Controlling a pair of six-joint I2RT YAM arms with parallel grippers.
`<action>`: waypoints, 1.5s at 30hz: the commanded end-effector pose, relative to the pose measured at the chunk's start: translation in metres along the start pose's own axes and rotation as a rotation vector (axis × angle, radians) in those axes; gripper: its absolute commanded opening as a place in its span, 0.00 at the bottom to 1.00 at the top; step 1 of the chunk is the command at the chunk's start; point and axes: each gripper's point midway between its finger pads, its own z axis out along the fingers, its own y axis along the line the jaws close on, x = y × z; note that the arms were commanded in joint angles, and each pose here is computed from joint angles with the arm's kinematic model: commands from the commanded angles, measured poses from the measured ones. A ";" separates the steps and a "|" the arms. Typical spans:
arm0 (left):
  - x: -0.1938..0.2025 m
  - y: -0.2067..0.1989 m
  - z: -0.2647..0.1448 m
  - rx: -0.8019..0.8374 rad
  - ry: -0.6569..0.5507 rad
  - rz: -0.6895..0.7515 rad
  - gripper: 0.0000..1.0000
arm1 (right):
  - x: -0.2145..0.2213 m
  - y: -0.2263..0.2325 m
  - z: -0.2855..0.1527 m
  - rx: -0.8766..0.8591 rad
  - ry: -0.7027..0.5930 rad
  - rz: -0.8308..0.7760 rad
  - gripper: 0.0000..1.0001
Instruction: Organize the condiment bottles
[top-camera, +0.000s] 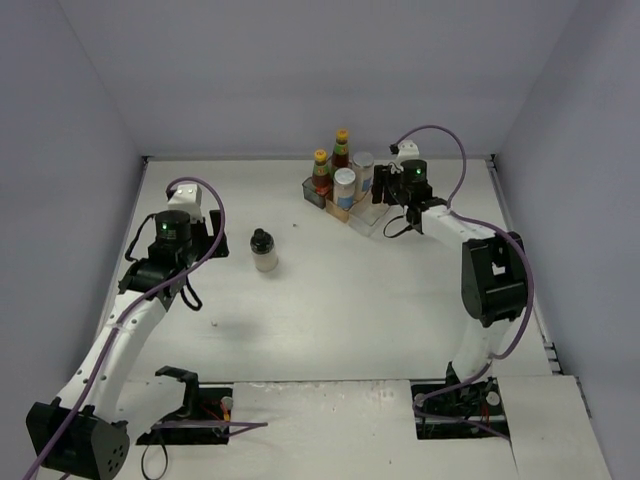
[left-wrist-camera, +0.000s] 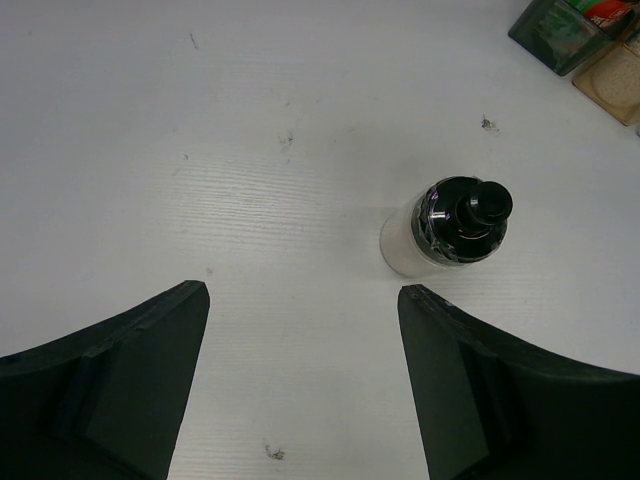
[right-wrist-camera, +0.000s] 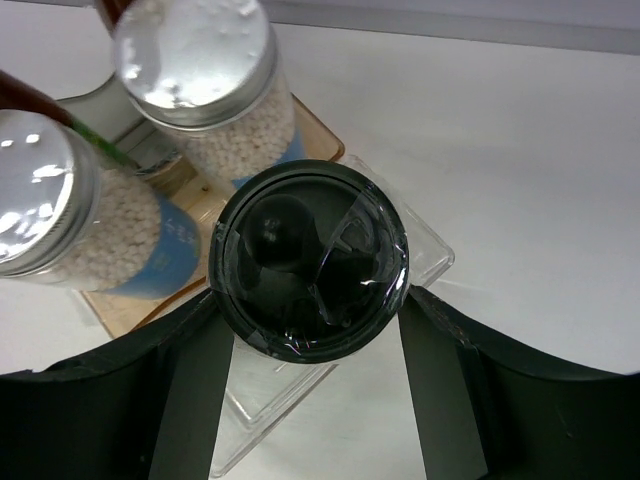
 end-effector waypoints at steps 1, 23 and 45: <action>-0.023 -0.004 -0.002 0.018 -0.067 -0.014 0.77 | -0.068 -0.007 0.003 0.005 -0.206 0.025 0.00; -0.022 -0.006 0.000 0.028 -0.058 -0.012 0.77 | -0.046 -0.022 0.017 0.057 -0.196 0.035 0.62; -0.028 -0.006 -0.009 0.032 -0.092 -0.018 0.77 | -0.118 0.065 -0.136 -0.195 -0.411 -0.055 1.00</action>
